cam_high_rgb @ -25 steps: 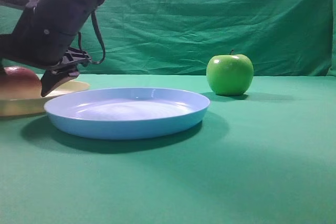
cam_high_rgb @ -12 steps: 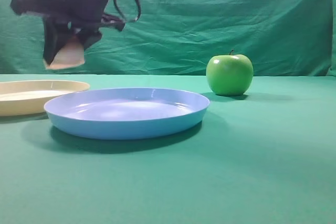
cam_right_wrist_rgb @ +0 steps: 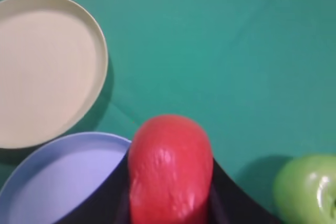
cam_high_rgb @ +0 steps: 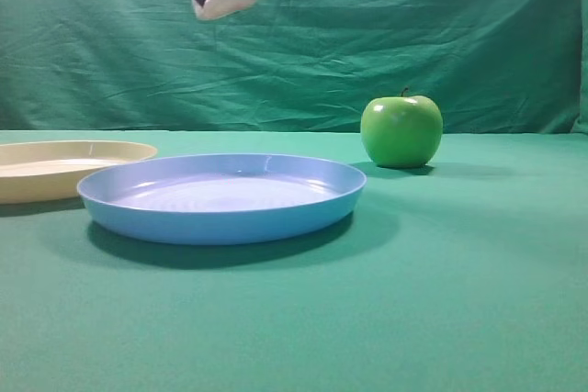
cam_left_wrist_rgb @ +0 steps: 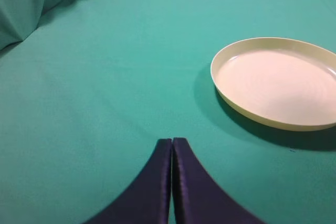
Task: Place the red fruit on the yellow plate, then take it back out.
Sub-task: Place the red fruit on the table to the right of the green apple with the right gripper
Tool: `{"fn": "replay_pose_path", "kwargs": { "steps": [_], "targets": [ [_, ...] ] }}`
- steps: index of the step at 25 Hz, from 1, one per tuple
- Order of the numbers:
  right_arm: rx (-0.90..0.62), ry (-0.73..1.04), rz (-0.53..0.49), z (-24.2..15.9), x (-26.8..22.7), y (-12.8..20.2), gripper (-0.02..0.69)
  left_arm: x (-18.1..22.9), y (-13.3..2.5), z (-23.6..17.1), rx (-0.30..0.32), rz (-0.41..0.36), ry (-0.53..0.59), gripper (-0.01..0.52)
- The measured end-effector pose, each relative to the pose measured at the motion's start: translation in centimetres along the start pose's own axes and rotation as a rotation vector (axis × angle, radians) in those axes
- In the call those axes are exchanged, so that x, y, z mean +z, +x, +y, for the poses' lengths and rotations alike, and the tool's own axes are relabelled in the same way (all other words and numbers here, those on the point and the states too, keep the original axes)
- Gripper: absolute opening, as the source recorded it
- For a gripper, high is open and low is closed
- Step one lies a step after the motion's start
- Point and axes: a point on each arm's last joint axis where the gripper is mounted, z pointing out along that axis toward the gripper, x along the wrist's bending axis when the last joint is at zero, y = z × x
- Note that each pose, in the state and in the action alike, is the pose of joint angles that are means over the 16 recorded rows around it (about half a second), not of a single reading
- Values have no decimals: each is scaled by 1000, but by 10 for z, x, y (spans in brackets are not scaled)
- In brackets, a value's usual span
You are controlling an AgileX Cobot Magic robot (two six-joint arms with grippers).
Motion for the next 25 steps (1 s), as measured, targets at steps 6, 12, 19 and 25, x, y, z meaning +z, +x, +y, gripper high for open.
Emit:
{"fn": "replay_pose_path", "kwargs": {
  "steps": [6, 12, 19, 25],
  "targets": [
    [140, 19, -76, -63, -11, -37, 206, 0, 0, 0, 0, 0, 0, 0],
    [260, 62, -140, -126, -5, -60, 206, 0, 0, 0, 0, 0, 0, 0],
    [332, 88, -185, -177, 8, -69, 209, 0, 0, 0, 0, 0, 0, 0],
    [346, 77, -204, -197, 14, -69, 301, 0, 0, 0, 0, 0, 0, 0]
  ]
}}
